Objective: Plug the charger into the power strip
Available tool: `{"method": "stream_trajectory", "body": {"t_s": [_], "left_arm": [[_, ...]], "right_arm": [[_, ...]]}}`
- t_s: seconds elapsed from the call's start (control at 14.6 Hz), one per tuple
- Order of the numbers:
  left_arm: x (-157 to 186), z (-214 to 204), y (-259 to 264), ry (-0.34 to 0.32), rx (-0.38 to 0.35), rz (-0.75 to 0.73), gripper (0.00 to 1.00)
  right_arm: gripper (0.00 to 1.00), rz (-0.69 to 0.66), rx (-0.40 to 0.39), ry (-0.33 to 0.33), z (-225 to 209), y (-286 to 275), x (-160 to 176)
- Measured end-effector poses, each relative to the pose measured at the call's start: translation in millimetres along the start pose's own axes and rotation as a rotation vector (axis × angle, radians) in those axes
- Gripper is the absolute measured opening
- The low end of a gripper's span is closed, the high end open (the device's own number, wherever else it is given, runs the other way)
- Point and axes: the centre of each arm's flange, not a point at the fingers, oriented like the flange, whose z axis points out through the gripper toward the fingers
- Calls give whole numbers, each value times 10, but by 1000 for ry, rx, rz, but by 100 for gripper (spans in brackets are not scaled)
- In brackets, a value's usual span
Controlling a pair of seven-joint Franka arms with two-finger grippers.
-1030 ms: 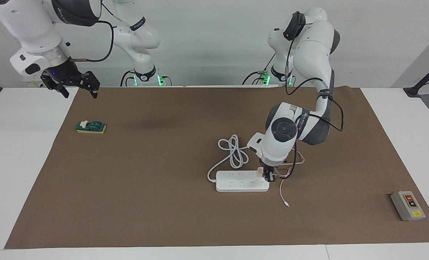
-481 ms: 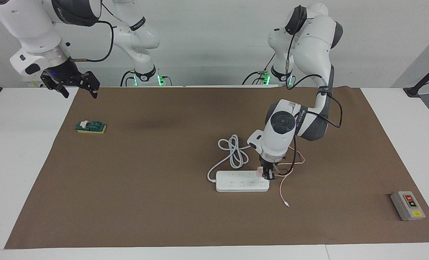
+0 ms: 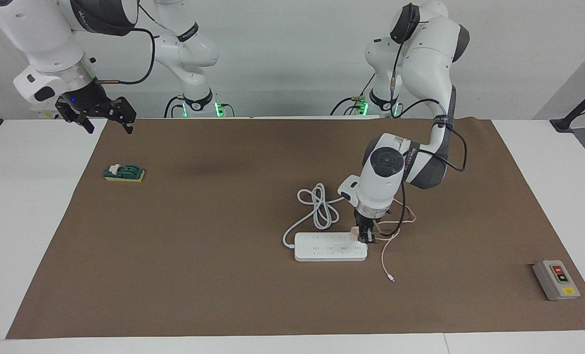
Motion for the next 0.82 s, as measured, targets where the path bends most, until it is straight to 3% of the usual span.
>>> {"method": "stream_trajectory", "body": {"t_s": [0.34,0.62,0.82], "left_arm": [[60,72,-72,16,-23,-31,96],[84,-141,-108,26,-35,-41,100],[31,-608,-112,93,-37,-90,100]], "right_arm": [[100,0,0,0,0,0,0],[100,0,0,0,0,0,0],[100,0,0,0,0,0,0]]}}
